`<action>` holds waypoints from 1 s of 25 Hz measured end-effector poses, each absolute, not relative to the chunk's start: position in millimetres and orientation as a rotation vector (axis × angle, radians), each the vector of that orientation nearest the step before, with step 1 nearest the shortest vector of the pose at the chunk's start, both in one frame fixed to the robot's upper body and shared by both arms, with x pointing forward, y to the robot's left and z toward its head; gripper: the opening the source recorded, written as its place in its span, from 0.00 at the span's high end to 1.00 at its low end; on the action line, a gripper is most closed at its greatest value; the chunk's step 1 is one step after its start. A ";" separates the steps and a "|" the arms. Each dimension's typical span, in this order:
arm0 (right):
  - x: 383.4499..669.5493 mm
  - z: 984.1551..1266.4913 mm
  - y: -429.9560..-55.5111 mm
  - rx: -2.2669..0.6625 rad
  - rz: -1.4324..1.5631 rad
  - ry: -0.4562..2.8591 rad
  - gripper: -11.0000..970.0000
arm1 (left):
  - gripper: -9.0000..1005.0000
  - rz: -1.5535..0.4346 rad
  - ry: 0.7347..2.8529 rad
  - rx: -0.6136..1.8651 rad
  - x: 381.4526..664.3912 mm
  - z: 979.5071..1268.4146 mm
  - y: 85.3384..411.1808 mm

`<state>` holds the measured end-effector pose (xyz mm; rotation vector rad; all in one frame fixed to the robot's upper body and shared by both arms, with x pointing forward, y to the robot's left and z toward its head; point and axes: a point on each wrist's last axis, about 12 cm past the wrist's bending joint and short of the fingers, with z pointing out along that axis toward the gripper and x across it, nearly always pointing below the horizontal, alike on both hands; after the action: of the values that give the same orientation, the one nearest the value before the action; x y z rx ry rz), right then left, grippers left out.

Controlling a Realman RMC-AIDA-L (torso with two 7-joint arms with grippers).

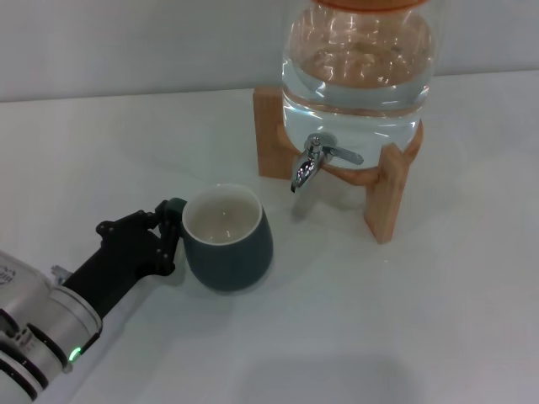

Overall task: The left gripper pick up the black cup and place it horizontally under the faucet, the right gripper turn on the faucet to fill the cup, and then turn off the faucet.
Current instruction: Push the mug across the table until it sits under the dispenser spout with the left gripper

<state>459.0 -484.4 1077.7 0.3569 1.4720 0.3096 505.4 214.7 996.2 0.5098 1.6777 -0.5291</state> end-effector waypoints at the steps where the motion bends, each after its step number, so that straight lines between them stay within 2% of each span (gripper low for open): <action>1: 459.0 1077.8 -484.3 0.357 0.311 1.471 0.13 | 0.89 -0.539 1.677 0.514 504.4 996.0 212.7; 25: 458.6 1077.9 -484.9 0.354 0.311 1.474 0.13 | 0.89 -0.586 1.664 0.567 499.0 996.1 206.2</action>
<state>458.6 -484.9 1077.9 0.3543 1.4742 0.3110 499.0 206.2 996.1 0.5670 1.6641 -0.5861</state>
